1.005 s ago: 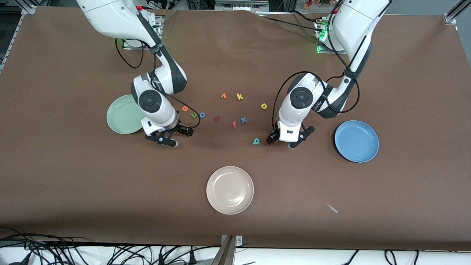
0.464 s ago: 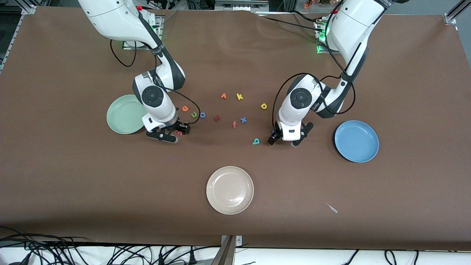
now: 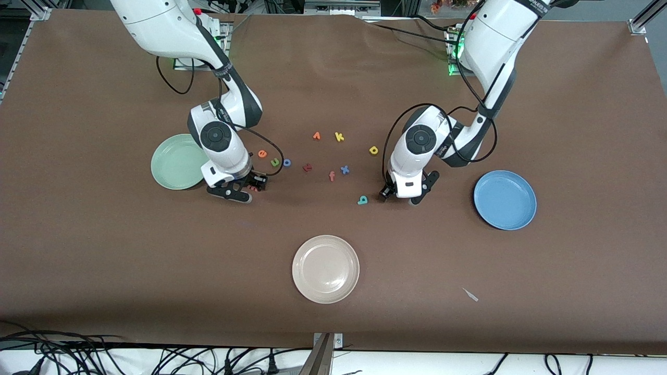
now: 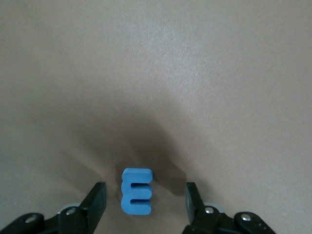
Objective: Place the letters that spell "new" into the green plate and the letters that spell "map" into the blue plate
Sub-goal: 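Grasp the blue E with the left gripper while the right gripper grasps W, then release E over blue plate with the left gripper while the right gripper releases W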
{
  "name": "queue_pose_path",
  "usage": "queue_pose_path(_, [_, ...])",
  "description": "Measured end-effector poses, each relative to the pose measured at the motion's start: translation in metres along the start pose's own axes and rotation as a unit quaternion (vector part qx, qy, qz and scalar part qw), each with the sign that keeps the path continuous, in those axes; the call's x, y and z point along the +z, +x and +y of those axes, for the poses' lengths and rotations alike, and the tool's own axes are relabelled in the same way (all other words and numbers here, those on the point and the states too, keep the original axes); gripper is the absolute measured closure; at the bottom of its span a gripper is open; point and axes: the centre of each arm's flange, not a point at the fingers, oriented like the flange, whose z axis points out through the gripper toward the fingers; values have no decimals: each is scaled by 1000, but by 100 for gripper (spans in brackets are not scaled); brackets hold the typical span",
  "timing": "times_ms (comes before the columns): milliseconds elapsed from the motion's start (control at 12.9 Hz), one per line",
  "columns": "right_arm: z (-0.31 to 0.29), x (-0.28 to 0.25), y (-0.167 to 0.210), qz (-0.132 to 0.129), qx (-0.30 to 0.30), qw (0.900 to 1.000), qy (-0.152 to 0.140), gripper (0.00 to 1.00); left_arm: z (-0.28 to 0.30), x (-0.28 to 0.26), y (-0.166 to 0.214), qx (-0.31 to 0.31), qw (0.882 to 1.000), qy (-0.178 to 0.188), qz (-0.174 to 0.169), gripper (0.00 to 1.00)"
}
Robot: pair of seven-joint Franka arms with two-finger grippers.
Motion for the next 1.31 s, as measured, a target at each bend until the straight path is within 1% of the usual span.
queue_pose_path(77, [-2,-1,2,2,0,1000,1,38,0,0,0,-2,1000,0,0,34])
queue_pose_path(155, [-3,-1,4,3,0,1000,2,44,0,0,0,-2,1000,0,0,47])
queue_pose_path(232, [-4,-1,5,4,0,1000,3,50,0,-1,0,-2,1000,-1,0,56])
queue_pose_path(309, [-4,0,5,4,-1,1000,2,50,0,-1,0,-2,1000,0,0,56])
queue_pose_path(387, [-4,1,5,4,-2,1000,2,57,0,-1,0,-2,1000,0,0,61])
queue_pose_path(464, [-4,0,5,4,-2,1000,2,60,0,-2,-1,1,1000,1,2,70])
queue_pose_path(541, [-4,0,5,4,-2,1000,2,60,0,-2,-2,9,1000,1,7,73])
queue_pose_path(851, [-4,0,6,5,-3,1000,0,61,1,-2,-3,19,1000,3,11,73])
queue_pose_path(1083, [4,-15,20,-2,3,1000,-18,61,1,-6,9,66,997,43,15,73])
queue_pose_path(1237, [15,-44,37,-14,-6,999,-40,61,0,-18,32,117,991,67,15,73])
queue_pose_path(1315, [27,-59,45,-20,-17,998,-51,61,-3,-27,48,148,986,81,11,73])
